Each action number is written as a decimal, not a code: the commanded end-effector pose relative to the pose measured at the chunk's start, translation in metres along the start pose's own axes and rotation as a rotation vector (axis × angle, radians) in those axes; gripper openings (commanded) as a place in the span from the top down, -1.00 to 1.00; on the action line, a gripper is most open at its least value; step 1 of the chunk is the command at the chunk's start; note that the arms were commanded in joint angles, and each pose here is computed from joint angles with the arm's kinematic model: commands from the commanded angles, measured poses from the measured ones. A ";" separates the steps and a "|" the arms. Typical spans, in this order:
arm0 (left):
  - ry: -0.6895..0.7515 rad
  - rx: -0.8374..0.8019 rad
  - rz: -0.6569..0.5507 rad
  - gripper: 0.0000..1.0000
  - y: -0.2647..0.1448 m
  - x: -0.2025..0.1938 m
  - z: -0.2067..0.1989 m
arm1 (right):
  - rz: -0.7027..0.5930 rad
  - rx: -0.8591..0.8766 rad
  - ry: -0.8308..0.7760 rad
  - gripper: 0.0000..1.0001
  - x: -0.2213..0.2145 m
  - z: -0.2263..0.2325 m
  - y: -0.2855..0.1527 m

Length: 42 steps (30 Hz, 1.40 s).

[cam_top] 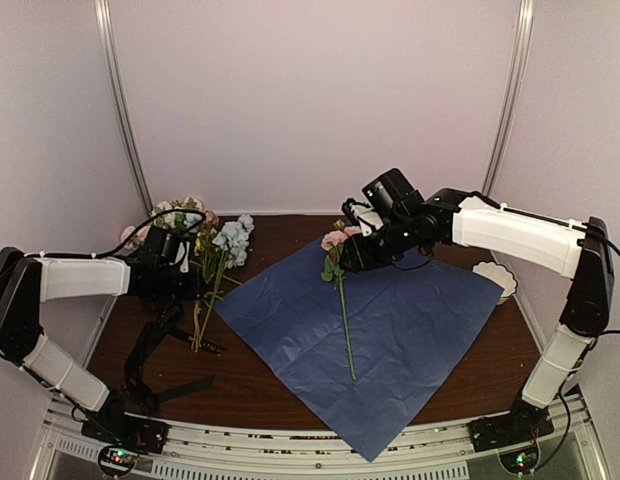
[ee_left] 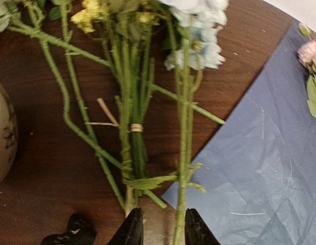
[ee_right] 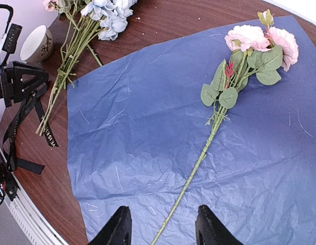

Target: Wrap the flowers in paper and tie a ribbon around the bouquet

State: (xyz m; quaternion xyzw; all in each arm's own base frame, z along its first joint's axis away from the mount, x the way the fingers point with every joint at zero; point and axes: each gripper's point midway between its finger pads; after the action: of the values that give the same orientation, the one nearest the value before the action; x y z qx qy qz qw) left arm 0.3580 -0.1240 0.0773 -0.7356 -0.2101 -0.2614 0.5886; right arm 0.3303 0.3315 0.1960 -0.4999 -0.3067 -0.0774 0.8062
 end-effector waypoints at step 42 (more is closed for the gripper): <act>0.351 -0.759 -0.725 1.00 -0.200 0.084 -0.200 | -0.388 0.775 -0.070 0.02 0.065 0.158 -0.103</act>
State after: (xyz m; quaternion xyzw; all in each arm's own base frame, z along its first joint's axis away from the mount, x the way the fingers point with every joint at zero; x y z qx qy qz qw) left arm 0.2992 -0.2306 0.2373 -0.7419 -0.2399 -0.5301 0.3333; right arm 0.2991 0.3848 0.2619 -0.3098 -0.3692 -0.0715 0.8733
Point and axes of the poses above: each gripper's point midway between its finger pads, its own y axis out along the fingers, its own z axis along the line the jaws close on, x = y × z, and after that the axes turned 6 degrees about y, right-handed
